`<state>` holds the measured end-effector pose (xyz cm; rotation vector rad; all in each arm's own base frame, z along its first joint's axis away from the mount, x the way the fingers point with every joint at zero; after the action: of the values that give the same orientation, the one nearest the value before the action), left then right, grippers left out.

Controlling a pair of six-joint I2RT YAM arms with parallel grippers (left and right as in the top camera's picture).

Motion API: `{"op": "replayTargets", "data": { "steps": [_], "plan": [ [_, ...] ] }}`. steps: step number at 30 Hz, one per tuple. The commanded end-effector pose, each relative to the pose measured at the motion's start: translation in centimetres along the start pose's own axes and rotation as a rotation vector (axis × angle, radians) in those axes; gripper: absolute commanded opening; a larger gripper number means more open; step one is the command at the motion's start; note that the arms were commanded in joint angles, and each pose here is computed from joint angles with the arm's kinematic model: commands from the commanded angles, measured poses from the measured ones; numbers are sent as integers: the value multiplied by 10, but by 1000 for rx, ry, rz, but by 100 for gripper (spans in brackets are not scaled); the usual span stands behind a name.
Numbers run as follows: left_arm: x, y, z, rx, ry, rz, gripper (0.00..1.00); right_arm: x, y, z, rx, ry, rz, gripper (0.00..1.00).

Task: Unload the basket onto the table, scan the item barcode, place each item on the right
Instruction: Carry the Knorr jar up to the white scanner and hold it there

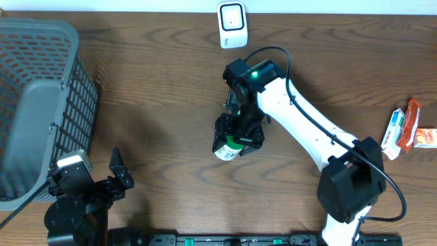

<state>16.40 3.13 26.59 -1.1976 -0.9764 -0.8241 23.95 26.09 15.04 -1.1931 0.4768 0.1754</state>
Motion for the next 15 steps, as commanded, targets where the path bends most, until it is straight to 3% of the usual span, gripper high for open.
{"op": "replayTargets", "data": {
  "steps": [1, 7, 9, 15],
  "plan": [
    [1, 0, 2, 13, -7, -4, 96, 15, -13, 4, -7, -71, -131, 56],
    [1, 0, 2, 13, -7, -4, 96, 72, -31, 20, -2, -143, -435, 56],
    [1, 0, 2, 13, -7, -4, 96, 102, -50, 39, 56, -201, -604, 57],
    [1, 0, 2, 13, -7, -4, 96, 143, -95, 65, 71, -317, -925, 60]
  ]
}}
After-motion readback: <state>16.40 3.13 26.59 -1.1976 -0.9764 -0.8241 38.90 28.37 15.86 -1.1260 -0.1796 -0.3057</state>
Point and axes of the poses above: each gripper's point midway between its finger pads, its own y axis out along the fingers, its own z axis along the line the jaws close on, x = y × z, the point moved 2 cm from there along -y, back along the fingers, and after that the axes turned 13 degrees about y, right-handed, at the moved point
